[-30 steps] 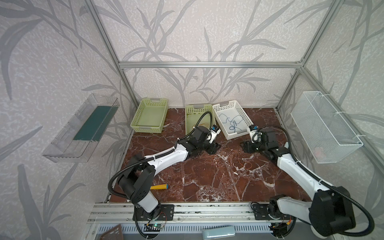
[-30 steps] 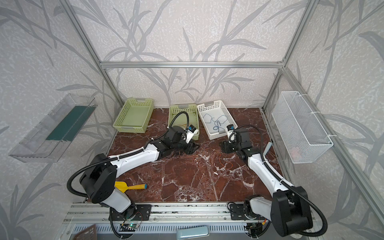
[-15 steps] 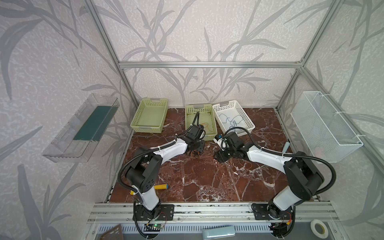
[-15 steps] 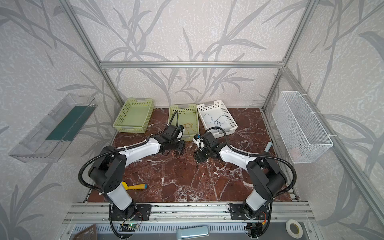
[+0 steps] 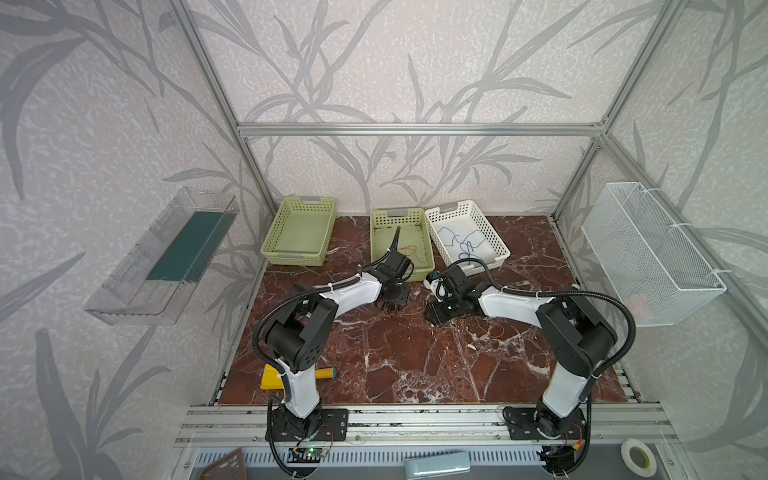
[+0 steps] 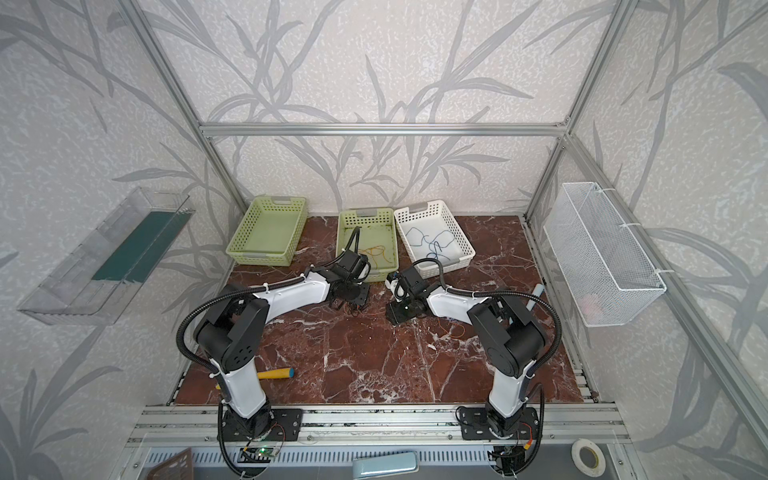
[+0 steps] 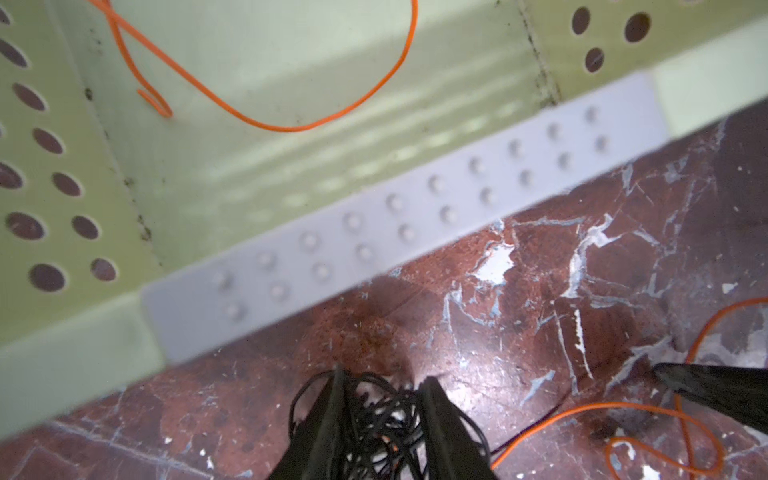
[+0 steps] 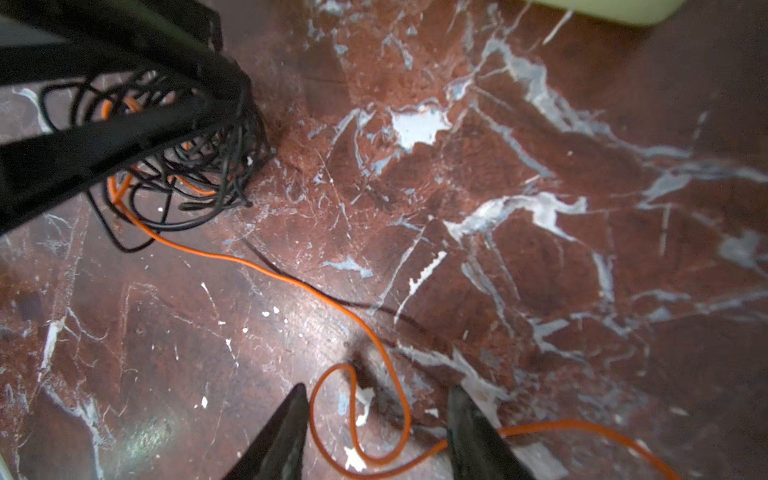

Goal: Untangle the cables

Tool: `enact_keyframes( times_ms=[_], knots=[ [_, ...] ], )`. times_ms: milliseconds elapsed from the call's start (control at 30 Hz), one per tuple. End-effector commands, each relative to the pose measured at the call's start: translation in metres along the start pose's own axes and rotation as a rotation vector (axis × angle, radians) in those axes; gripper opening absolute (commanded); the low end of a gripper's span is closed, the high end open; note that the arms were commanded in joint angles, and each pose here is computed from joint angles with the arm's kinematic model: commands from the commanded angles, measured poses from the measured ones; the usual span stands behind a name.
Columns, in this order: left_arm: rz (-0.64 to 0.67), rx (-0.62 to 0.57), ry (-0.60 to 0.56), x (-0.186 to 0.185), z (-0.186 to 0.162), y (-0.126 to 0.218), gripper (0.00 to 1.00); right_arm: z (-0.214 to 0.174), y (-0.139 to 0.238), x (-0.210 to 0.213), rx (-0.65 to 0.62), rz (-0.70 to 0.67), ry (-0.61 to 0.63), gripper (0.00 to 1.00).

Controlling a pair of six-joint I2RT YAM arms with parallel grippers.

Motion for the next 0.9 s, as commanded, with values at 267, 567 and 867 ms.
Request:
enact_keyframes(
  times_ms=[267, 567, 867],
  knots=[
    [0.05, -0.025, 0.047, 0.008, -0.001, 0.002, 0.05, 0.015, -0.009, 0.005, -0.051, 0.038, -0.016, 0.15],
    [0.083, -0.309, 0.155, 0.024, 0.017, 0.05, 0.0, 0.018, 0.052, -0.014, -0.162, -0.098, 0.027, 0.0],
    [0.009, -0.504, 0.267, 0.053, 0.021, 0.086, 0.0, -0.007, 0.113, -0.064, -0.208, -0.226, -0.064, 0.0]
  ],
)
Point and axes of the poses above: each gripper's point midway between its finger pads, its own y axis back along the fingers, its own x axis along the line the jaws close on, z = x × y, the point moved 6 cm from there along y, back along the fingers, and after that the axes turned 7 degrees about y, right-handed, at the moved point
